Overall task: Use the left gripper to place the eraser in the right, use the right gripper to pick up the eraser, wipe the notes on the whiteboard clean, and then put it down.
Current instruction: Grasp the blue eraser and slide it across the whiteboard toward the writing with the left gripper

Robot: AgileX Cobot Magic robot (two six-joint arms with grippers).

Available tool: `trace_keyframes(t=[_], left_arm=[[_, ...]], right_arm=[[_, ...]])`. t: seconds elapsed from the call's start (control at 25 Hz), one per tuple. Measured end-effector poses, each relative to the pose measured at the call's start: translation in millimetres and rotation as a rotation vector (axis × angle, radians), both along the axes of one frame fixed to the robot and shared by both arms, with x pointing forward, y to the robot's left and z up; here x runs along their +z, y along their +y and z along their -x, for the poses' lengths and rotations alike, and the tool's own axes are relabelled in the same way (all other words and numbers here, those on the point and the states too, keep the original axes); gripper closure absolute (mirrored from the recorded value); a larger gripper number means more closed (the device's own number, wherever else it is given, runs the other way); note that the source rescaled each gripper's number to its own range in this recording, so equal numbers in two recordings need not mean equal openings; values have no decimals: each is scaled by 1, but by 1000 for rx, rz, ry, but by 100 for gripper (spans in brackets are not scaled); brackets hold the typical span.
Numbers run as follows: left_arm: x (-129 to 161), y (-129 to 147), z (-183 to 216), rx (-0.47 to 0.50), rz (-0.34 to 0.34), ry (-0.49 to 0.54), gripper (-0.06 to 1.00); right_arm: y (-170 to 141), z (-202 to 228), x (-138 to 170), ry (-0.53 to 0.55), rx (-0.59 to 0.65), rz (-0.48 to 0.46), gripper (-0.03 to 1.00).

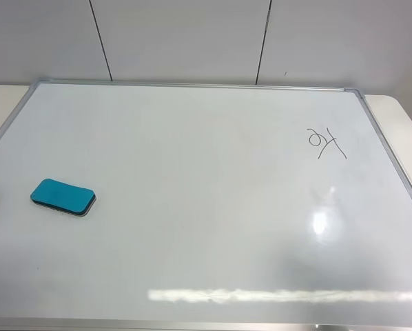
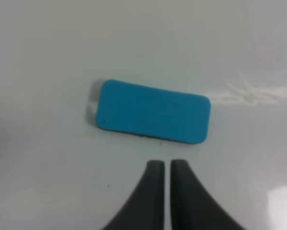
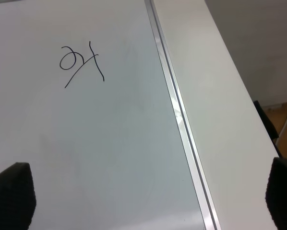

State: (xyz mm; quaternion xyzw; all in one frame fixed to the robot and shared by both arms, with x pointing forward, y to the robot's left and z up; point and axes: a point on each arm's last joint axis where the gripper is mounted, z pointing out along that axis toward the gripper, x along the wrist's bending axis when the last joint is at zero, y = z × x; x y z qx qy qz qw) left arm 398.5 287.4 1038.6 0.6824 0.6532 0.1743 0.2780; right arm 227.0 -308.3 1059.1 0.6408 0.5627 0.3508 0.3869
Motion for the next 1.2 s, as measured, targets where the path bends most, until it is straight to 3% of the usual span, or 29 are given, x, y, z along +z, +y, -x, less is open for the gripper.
trace_keyframes(t=[0.52,0.92,1.2], left_arm=[[-62,2,-53,-69,-73,195,94],[-102,-8,-79,-151,-147,218,94],[-133,-10,-88,-158,-159,293,94]], right_arm=[[0,0,0,0,0,0,5],[0,0,0,0,0,0,5],[0,0,0,0,0,0,5]])
